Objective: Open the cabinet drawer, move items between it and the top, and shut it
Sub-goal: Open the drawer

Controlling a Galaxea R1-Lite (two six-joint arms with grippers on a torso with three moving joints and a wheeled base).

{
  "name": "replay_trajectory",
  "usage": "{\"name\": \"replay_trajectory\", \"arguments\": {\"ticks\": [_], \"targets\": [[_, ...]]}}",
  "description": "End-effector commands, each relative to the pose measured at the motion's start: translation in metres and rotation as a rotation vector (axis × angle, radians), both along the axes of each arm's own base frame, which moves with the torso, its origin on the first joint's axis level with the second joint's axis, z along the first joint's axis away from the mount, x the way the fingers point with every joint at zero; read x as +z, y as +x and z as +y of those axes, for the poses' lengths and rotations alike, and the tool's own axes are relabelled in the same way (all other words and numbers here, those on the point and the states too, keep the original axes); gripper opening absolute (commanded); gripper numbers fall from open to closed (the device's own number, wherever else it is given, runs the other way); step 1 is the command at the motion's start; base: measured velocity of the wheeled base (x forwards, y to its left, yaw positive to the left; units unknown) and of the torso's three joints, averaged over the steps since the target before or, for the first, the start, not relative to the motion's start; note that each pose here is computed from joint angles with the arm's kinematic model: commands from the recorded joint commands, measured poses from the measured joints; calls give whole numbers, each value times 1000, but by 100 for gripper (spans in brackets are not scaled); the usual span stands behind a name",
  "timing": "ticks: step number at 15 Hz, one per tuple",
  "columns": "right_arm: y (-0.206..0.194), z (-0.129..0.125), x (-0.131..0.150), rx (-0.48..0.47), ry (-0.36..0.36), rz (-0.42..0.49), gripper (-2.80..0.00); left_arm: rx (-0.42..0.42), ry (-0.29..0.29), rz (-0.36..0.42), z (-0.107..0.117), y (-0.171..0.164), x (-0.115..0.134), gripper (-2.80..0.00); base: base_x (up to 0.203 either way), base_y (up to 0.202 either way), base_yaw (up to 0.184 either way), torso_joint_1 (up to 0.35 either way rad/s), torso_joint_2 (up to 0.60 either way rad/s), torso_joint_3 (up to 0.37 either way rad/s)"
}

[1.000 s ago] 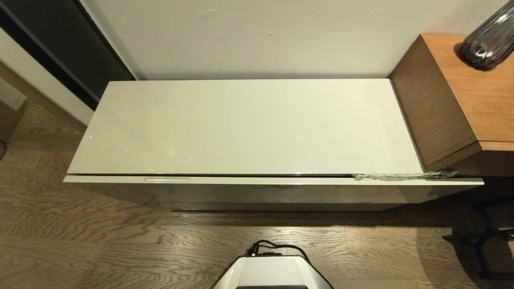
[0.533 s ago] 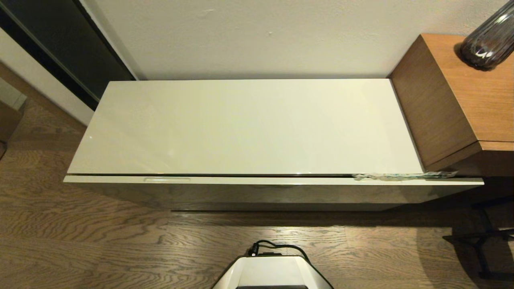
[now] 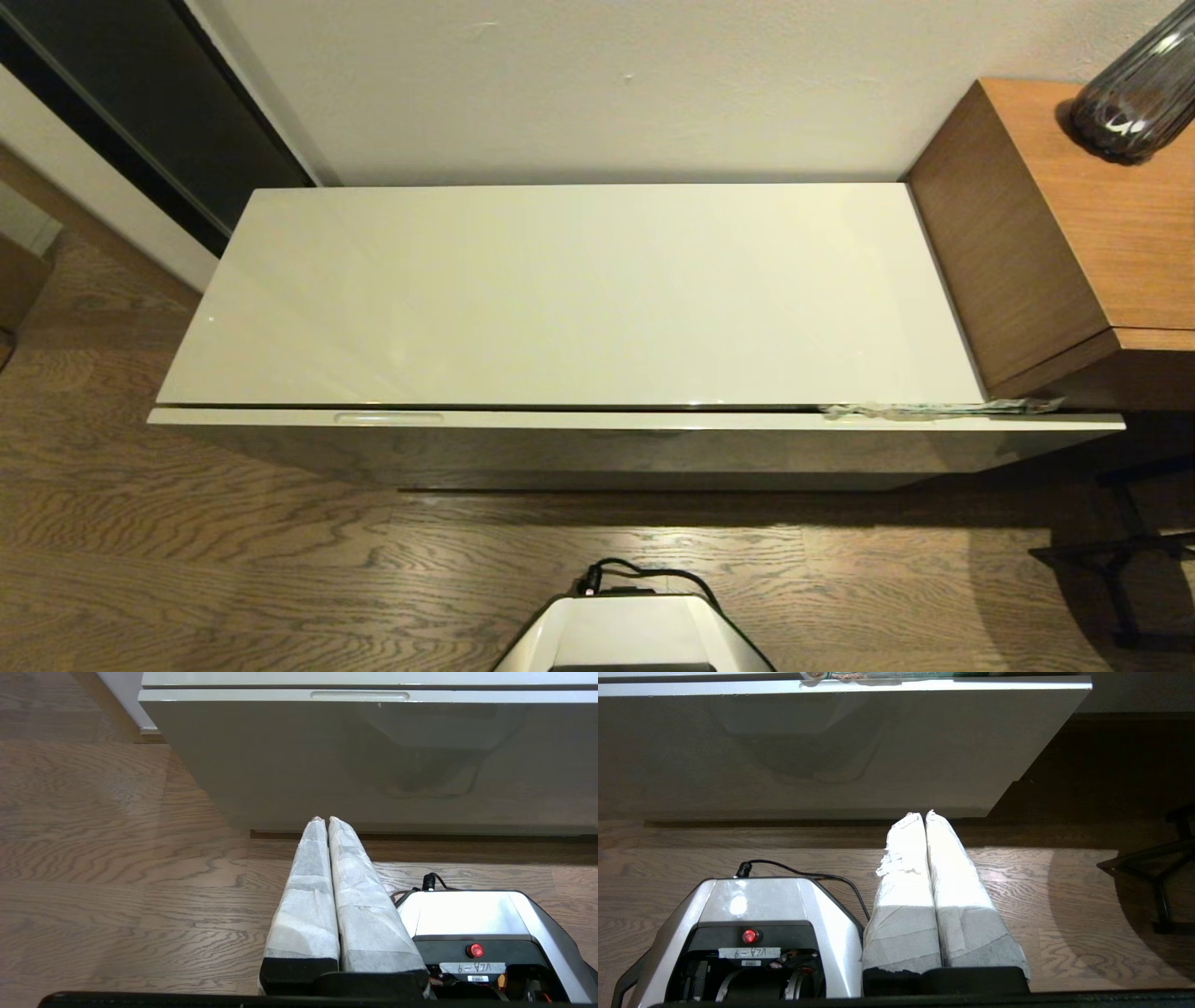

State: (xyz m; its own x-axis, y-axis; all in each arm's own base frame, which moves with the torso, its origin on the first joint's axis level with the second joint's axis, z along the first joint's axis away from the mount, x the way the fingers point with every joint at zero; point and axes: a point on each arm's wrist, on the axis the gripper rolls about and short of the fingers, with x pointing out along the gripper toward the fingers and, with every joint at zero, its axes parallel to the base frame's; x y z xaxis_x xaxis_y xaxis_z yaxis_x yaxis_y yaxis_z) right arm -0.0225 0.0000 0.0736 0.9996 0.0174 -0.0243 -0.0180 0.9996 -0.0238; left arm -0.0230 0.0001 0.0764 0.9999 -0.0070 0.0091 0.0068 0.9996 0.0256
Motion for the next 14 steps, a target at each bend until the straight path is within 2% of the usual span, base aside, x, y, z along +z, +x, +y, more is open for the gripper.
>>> {"name": "replay_trajectory", "arguments": {"ticks": [1,2,5,6,8,9,11,14], "targets": [[0,0,0,1,0,2,-280,-2,2,2,0,0,0,-280,0,0,0,0,0,0],[0,0,0,0,-1,2,-280,-2,3,8,0,0,0,-280,0,0,0,0,0,0],[0,0,0,1,-1,2,-280,-1,15,94,0,-6,6,-280,0,0,0,0,0,0],[0,0,0,1,-1,2,-280,0,18,85,0,-10,19,-280,0,0,0,0,0,0],[0,0,0,0,-1,2,-280,6,14,137,0,-4,51,-280,0,0,0,0,0,0],[0,0,0,1,-1,2,-280,22,6,198,0,6,74,-280,0,0,0,0,0,0],[0,0,0,0,-1,2,-280,75,0,384,1,34,105,-280,0,0,0,0,0,0],[0,0,0,1,1,2,-280,71,-28,666,3,89,114,-280,0,0,0,0,0,0]]}}
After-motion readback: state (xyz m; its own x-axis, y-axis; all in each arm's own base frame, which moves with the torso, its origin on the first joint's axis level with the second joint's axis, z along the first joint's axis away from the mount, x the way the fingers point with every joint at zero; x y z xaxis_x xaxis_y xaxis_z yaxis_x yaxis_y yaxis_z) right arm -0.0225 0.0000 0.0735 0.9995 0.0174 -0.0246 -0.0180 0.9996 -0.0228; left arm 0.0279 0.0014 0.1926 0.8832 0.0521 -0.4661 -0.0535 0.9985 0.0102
